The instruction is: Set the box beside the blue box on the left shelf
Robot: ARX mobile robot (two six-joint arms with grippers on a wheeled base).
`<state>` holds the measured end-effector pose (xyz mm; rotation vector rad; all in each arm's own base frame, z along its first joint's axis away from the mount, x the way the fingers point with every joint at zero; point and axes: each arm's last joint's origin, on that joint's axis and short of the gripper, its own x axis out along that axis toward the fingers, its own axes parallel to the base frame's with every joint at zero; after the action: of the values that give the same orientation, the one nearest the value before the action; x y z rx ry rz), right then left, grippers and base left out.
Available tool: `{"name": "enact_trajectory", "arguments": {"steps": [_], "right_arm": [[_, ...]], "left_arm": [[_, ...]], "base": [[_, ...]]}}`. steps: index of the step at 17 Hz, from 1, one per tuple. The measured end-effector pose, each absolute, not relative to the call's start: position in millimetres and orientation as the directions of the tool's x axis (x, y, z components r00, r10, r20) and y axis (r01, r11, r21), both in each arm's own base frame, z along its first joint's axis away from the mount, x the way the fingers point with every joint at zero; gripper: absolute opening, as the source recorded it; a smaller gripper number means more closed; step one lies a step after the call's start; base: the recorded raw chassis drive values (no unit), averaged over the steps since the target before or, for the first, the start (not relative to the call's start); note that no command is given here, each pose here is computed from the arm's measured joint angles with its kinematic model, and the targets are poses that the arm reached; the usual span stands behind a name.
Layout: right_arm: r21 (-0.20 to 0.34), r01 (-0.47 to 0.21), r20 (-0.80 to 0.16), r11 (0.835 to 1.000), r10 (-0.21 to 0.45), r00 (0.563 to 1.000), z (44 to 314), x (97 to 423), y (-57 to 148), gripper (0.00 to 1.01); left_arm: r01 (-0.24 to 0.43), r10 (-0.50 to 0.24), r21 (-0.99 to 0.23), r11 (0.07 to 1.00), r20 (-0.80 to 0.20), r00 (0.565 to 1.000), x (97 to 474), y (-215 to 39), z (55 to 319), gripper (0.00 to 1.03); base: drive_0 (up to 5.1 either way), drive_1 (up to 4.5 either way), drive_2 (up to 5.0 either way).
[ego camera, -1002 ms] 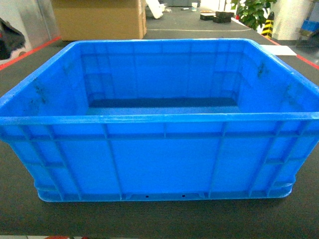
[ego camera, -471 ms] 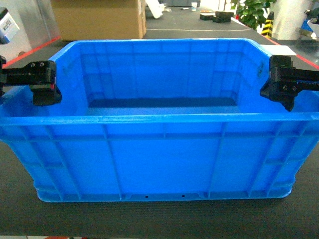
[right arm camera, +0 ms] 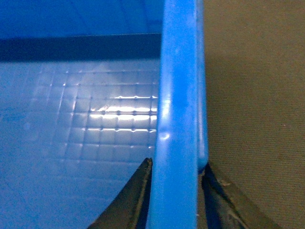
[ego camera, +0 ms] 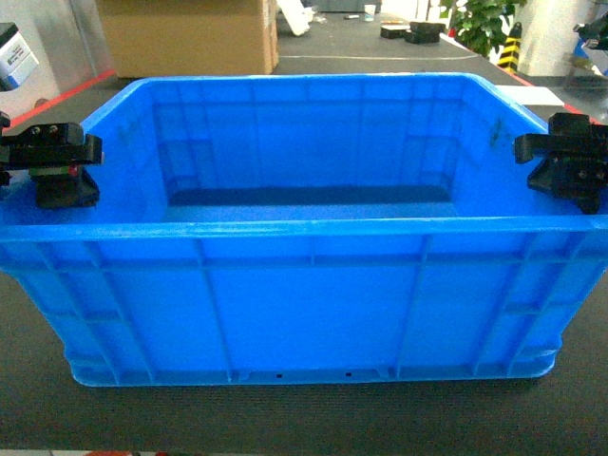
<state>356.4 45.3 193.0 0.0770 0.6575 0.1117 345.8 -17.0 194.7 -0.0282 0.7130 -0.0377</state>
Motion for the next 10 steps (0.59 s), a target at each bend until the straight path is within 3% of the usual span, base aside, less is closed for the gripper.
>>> {"name": "enact_trajectory", "arguments": {"steps": [2, 4, 9, 10], "right_arm": [[0.091, -0.068, -0.604, 0.994, 0.109, 0.79, 193.2, 356.5, 47.7, 0.21], [0.086, -0.061, -0.598, 0.994, 0.101, 0.795, 193.7, 356.9, 47.7, 0.18], [0.102, -0.06, -0.562, 0.993, 0.107, 0.82, 194.4, 350.8, 51.0, 0.18], [0.12, -0.057, -0.467, 0.991, 0.106, 0.878, 206.9, 336.3, 55.2, 0.17]], "left_arm": [[0.03, -0.049, -0.04, 0.999, -0.651, 0.757, 345.0, -18.3, 196.4, 0.39], [0.028, -0.048, -0.041, 0.999, -0.649, 0.759, 343.6, -20.0, 196.9, 0.25], [0.002, -0.016, -0.024, 1.0, -0.6, 0.8, 339.5, -22.5, 198.0, 0.21], [-0.005, -0.003, -0.016, 1.0, -0.497, 0.868, 331.9, -25.0, 211.8, 0.2]], "base": [[0.0, 0.0, 0.0], [0.0, 0.0, 0.0], [0.0, 0.0, 0.0], [0.0, 0.0, 0.0]]}}
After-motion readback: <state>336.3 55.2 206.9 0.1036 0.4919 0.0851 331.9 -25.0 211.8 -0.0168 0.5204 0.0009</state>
